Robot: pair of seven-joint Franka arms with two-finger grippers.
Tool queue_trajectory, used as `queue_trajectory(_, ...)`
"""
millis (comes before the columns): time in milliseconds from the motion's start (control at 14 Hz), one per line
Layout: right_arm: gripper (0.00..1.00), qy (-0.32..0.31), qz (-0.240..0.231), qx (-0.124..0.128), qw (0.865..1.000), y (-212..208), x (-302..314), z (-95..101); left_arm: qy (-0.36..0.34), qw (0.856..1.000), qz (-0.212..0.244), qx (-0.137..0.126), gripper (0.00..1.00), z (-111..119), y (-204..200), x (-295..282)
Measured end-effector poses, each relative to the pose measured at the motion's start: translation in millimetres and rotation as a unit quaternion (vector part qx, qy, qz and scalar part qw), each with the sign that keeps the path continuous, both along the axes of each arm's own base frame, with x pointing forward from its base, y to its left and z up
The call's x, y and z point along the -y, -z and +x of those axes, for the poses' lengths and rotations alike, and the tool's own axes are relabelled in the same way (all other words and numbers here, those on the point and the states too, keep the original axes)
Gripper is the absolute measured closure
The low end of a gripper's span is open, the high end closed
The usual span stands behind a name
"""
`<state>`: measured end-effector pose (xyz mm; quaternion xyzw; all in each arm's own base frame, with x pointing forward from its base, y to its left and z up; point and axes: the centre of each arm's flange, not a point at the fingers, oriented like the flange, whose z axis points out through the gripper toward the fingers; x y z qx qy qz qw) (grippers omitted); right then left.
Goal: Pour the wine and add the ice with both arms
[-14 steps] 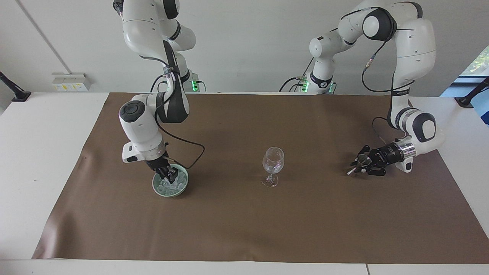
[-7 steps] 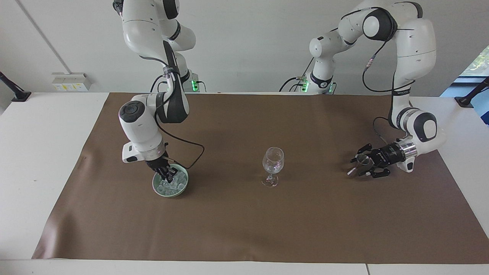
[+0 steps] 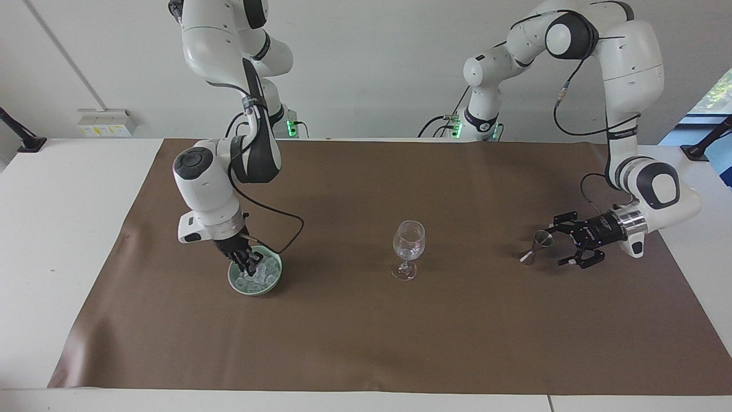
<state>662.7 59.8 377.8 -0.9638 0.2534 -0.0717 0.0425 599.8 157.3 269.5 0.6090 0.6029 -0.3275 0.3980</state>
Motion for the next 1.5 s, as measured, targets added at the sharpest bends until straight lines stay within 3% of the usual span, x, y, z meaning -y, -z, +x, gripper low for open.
queue_trajectory(285, 0.76, -0.074, 0.003, 0.027, 0.997, -54.2, -43.1, 8.3, 0.039, 0.996, 0.074, 0.029, 0.0, 13.1, -38.5, -22.1)
queue_trajectory(713, 0.76, -0.226, 0.006, 0.068, 0.972, -99.1, -161.4, -14.9, 0.088, 0.976, 0.177, 0.094, 0.0, 20.7, -140.6, -21.7)
queue_trajectory(1070, 0.76, -0.266, 0.011, 0.098, 0.959, -124.6, -220.5, -33.3, 0.143, 0.939, 0.273, 0.153, 0.0, 17.8, -237.3, 12.9)
queue_trajectory(1284, 0.76, -0.284, 0.015, 0.107, 0.953, -131.4, -247.3, -44.0, 0.153, 0.926, 0.295, 0.177, 0.0, 9.1, -273.8, 29.2)
queue_trajectory(1498, 0.76, -0.286, 0.031, 0.153, 0.945, -143.8, -272.8, -50.4, 0.177, 0.909, 0.328, 0.185, 0.0, 3.8, -291.5, 43.0)
